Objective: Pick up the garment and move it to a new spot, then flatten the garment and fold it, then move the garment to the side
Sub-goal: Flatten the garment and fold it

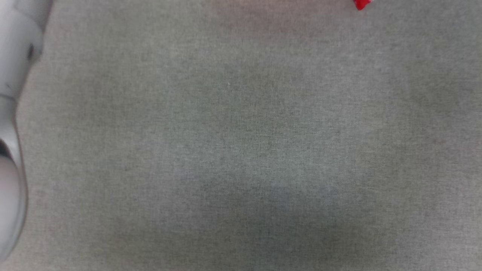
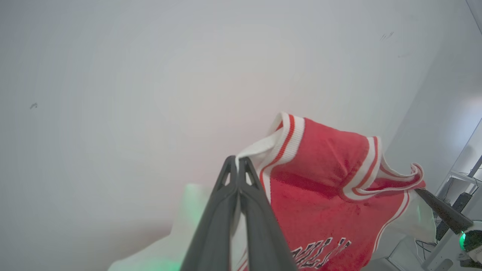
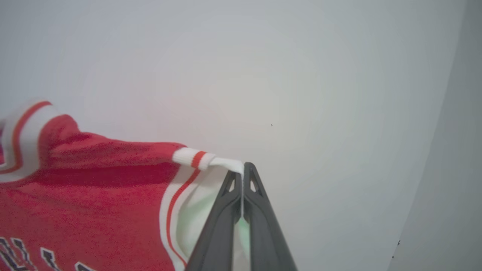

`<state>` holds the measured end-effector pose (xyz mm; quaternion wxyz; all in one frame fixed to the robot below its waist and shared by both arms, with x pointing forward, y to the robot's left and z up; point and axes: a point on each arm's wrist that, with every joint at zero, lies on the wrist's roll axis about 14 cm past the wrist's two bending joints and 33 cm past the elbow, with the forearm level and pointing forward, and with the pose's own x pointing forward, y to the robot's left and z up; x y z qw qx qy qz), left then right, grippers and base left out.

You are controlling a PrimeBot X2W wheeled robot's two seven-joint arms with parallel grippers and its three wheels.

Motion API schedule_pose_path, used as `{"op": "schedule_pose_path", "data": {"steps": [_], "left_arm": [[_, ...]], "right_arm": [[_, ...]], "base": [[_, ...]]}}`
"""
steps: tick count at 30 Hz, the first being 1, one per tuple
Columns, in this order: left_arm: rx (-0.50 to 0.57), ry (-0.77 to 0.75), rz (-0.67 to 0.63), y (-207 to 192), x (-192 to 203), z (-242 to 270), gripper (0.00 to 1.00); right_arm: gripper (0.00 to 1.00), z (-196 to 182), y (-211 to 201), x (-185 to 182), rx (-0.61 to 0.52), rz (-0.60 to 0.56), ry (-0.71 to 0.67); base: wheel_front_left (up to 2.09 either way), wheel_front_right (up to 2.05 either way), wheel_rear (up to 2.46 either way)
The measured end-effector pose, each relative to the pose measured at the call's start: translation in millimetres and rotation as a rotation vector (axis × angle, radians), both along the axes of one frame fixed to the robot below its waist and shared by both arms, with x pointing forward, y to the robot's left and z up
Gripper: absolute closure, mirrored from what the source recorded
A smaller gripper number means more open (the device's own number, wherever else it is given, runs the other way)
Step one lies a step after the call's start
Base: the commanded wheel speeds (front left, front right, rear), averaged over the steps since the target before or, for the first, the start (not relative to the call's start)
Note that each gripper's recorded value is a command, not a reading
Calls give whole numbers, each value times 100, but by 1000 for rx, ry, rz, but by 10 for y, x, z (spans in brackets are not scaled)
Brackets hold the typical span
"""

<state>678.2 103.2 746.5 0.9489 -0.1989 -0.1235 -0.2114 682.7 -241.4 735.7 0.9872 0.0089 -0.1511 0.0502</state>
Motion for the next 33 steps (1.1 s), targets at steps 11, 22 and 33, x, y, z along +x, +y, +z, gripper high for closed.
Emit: {"op": "schedule_pose_path", "data": {"steps": [11,22,33], "left_arm": [[-44,288,-123,42,-671,-1429,100],[-80,609,-212,132,-1951,-2752,100],[-22,746,-293,263,-2813,-3031,100]], "right_arm": [[100,-1395,254,-514,-95,156,351],[100,-2679,289,-1793,-73,333,758],[100,-2986,316,-2896,-70,428,1022]], "base": [[0,0,0],[0,0,0],[0,0,0]]}}
